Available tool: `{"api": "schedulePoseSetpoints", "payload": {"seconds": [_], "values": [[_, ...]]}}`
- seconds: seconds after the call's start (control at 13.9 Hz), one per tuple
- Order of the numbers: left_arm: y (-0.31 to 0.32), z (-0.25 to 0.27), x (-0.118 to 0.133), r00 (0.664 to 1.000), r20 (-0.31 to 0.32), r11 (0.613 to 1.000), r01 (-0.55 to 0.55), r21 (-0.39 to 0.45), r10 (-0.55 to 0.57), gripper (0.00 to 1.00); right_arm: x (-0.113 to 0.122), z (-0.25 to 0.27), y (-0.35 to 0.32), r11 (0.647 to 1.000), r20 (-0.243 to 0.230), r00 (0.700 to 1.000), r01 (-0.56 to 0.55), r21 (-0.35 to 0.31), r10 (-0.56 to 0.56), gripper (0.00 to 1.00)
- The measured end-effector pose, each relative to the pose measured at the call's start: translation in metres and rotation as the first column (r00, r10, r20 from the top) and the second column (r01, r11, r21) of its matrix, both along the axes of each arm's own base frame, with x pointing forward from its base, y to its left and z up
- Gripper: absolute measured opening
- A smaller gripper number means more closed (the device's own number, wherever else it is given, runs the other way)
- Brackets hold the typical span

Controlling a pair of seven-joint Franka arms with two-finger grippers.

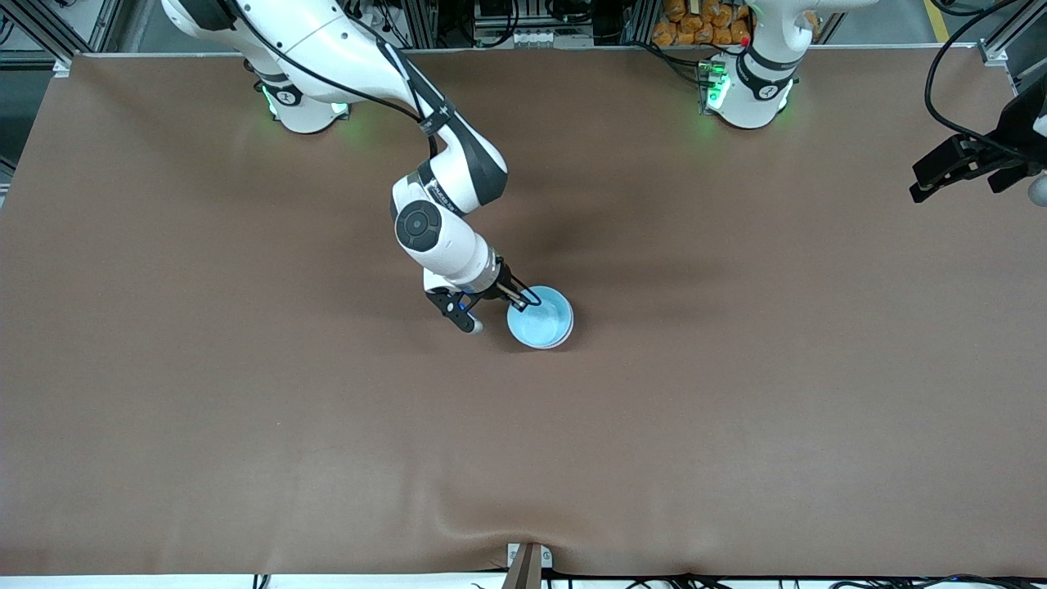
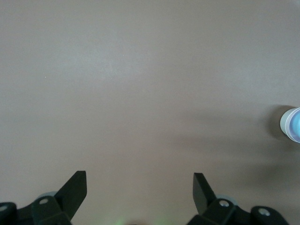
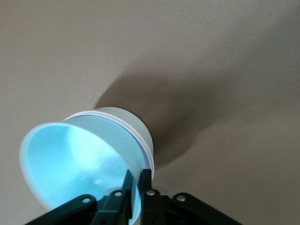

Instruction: Stack pink and blue bowls on white bowl

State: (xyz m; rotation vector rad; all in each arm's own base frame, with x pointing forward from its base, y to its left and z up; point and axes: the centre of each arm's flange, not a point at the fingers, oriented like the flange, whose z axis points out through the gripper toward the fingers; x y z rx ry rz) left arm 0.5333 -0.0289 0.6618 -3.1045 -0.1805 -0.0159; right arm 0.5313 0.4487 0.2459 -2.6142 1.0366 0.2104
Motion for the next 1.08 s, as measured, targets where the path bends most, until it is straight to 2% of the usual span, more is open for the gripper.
{"api": "schedulePoseSetpoints", "payload": {"seconds": [0.14,0.29,0.43,0.57,0.72,0.79,1.0,1.08], "values": [[0.0,0.0,0.0,1.0,0.0,1.0,0.0,0.0,0.0,1.0,0.001,0.002,0.0,1.0,0.004,1.0,0.002,0.002,-0.002,0.37],[0.0,0.0,0.0,1.0,0.0,1.0,0.0,0.0,0.0,1.0,0.01,0.015,-0.004,1.0,0.03,0.999,0.015,0.013,-0.015,0.59],[-0.001,0.0,0.0,1.0,-0.001,1.0,0.001,-0.001,-0.001,1.0,0.029,0.052,-0.023,1.0,0.061,0.998,0.016,0.005,-0.016,0.77],[-0.003,0.0,0.0,1.0,-0.001,1.0,0.006,-0.001,-0.006,1.0,0.049,0.103,-0.062,0.998,0.098,0.994,-0.045,-0.037,0.049,0.97],[-0.007,0.001,-0.001,1.0,0.002,1.0,0.013,-0.002,-0.013,1.0,0.069,0.156,-0.123,0.99,0.11,0.986,-0.12,-0.073,0.128,1.0],[-0.009,0.003,-0.002,1.0,0.005,1.0,0.016,-0.002,-0.016,1.0,0.076,0.175,-0.159,0.983,0.098,0.98,-0.165,-0.085,0.173,1.0],[-0.01,0.009,-0.007,1.0,0.017,1.0,0.018,-0.002,-0.018,1.0,0.089,0.202,-0.248,0.959,0.068,0.959,-0.267,-0.099,0.274,1.0],[-0.01,0.011,-0.008,1.0,0.018,1.0,0.018,-0.002,-0.018,1.0,0.091,0.205,-0.27,0.947,0.059,0.951,-0.296,-0.124,0.305,1.0]]}}
